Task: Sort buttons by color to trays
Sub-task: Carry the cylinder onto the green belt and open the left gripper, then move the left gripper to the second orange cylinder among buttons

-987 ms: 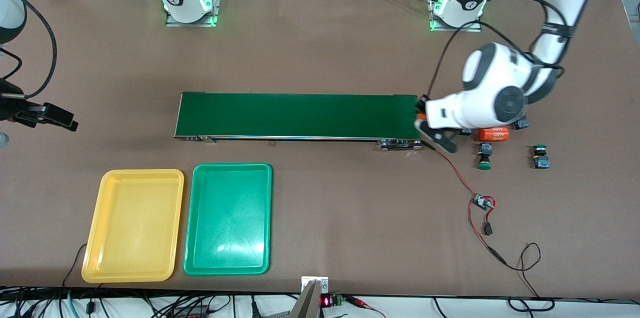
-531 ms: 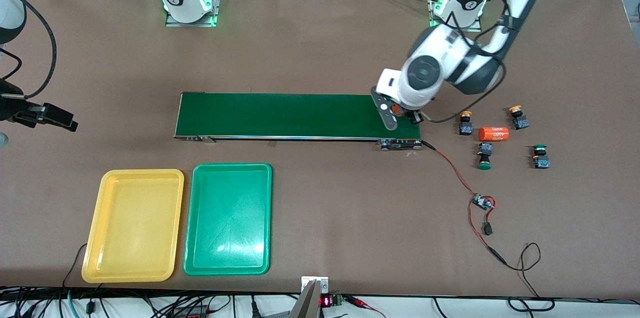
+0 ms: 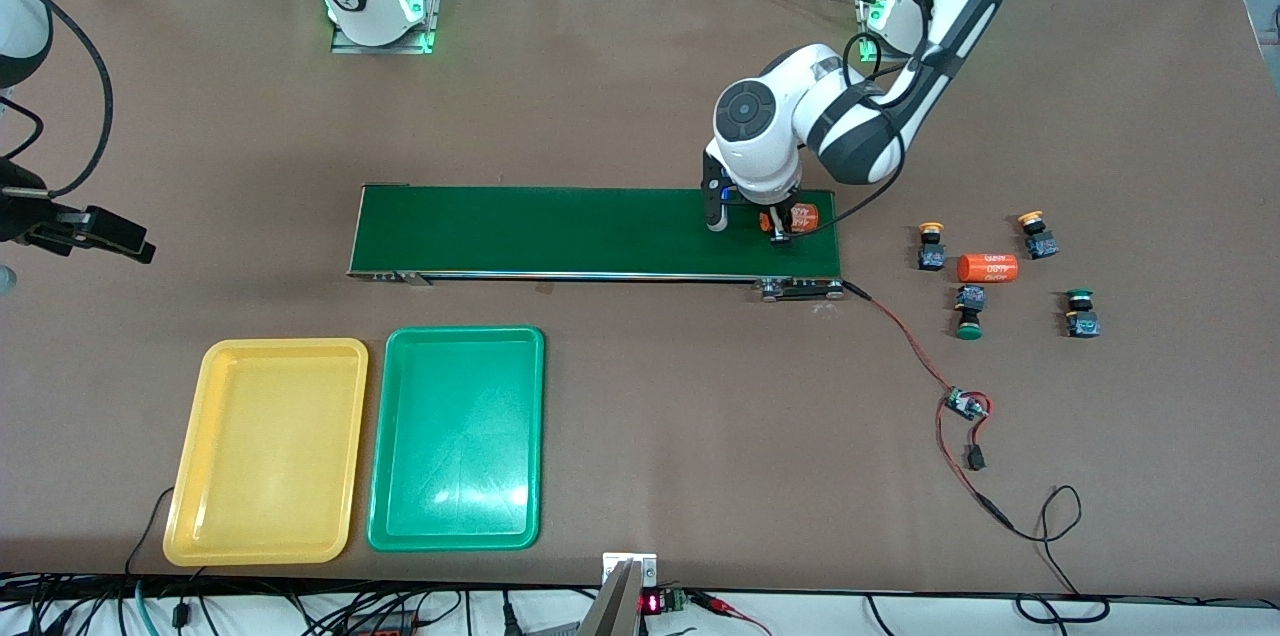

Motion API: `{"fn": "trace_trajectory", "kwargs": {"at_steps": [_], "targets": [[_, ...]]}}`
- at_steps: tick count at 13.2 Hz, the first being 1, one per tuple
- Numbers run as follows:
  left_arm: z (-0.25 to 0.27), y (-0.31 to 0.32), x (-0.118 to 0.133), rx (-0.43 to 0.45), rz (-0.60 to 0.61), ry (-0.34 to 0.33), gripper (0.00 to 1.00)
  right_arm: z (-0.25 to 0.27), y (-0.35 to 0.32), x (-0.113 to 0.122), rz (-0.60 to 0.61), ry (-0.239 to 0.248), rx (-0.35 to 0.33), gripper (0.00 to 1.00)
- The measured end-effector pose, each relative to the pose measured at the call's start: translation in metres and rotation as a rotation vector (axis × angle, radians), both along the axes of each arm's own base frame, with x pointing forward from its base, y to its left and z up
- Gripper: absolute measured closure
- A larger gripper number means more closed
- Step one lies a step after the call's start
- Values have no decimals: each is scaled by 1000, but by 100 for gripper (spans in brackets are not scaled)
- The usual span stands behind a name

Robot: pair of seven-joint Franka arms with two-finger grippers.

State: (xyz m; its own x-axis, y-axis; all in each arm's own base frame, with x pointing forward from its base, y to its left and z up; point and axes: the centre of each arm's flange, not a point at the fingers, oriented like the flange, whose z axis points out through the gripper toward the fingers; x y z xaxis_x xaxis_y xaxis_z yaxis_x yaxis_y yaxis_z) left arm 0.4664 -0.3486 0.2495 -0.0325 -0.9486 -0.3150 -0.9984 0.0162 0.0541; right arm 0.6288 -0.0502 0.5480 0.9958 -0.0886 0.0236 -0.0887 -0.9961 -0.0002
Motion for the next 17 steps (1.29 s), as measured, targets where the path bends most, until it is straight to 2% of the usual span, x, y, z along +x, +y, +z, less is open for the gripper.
{"fn": "trace_trajectory", "kwargs": {"at_steps": [2, 3, 5, 7, 10, 13, 15, 17], "targets": [[-7, -8, -8, 8, -28, 6, 49, 0, 0, 0, 0, 0, 0, 0], [-6, -11, -10, 8, -35, 5, 44, 0, 0, 0, 0, 0, 0, 0], [3, -12, -6, 1, -32, -13, 22, 0, 0, 0, 0, 0, 0, 0], [38, 3, 15, -17, 12, -81, 1, 0, 0, 0, 0, -1, 0, 0], [96, 83, 68, -30, 173, -181, 0, 0, 0, 0, 0, -1, 0, 0], [101, 171, 102, -35, 352, -184, 0, 0, 0, 0, 0, -1, 0, 0], [100, 231, 120, -103, 546, -172, 0, 0, 0, 0, 0, -1, 0, 0], [96, 288, 129, -150, 813, -164, 0, 0, 0, 0, 0, -1, 0, 0]]}}
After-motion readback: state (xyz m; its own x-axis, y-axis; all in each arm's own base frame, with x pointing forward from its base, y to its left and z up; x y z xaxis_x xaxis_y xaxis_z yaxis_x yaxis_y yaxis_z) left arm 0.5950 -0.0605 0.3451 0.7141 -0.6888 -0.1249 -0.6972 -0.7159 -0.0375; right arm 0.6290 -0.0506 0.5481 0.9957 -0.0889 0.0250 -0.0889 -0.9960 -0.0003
